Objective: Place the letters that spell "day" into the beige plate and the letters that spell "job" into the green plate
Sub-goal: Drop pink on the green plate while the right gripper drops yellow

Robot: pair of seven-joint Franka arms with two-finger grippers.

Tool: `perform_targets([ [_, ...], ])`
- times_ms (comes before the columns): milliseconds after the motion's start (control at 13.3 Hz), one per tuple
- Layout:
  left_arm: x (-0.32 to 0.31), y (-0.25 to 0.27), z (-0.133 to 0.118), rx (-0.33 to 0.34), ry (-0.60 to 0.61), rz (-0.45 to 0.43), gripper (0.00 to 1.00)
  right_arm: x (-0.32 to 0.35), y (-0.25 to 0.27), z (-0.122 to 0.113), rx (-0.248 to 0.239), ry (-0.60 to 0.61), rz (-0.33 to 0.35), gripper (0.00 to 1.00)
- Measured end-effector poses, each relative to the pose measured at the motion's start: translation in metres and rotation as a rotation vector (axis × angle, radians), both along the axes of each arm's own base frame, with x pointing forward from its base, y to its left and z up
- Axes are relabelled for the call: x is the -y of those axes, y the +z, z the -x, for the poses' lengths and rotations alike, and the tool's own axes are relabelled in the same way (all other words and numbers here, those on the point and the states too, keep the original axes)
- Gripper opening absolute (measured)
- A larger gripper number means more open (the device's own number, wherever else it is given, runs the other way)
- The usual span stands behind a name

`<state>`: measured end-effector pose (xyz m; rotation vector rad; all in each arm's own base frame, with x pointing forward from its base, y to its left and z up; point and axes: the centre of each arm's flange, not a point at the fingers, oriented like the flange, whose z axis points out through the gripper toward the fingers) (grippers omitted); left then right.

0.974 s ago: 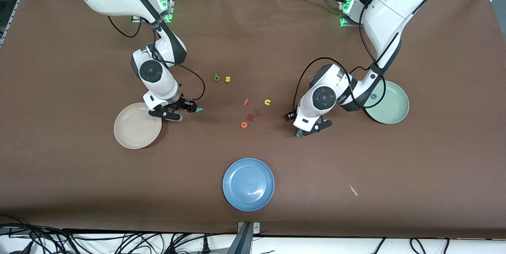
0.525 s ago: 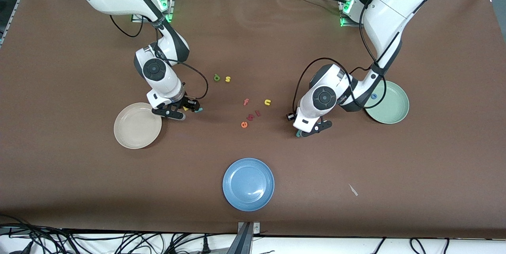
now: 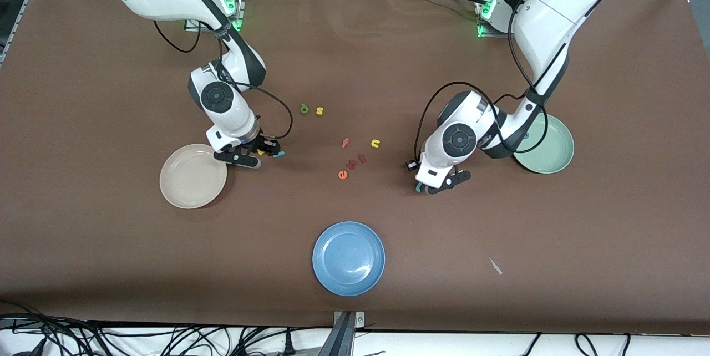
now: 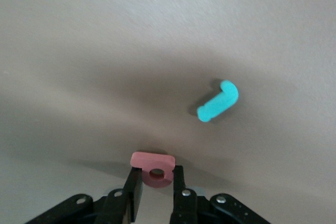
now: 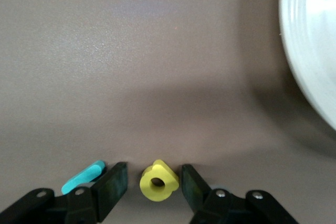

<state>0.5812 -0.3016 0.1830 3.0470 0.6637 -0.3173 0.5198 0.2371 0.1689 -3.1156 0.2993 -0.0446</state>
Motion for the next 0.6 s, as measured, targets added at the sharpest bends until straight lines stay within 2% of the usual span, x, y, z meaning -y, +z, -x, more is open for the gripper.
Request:
perform_targets([
  [150,-0.015,0.022,-0.003,-0.046,-0.023,-0.035,0.25,-0.001,0.001,0.000,0.001,0.014,0.000,0.38],
  [375,-0.069,0.079,-0.009,-0.148,-0.130,-0.049,0.25,-0.001,0.001,0.000,0.001,0.031,0.001,0.38],
  [600,-0.160,0.118,-0.013,-0.253,-0.253,-0.029,0.25,0.004,0.004,-0.001,-0.011,0.069,0.016,0.38],
])
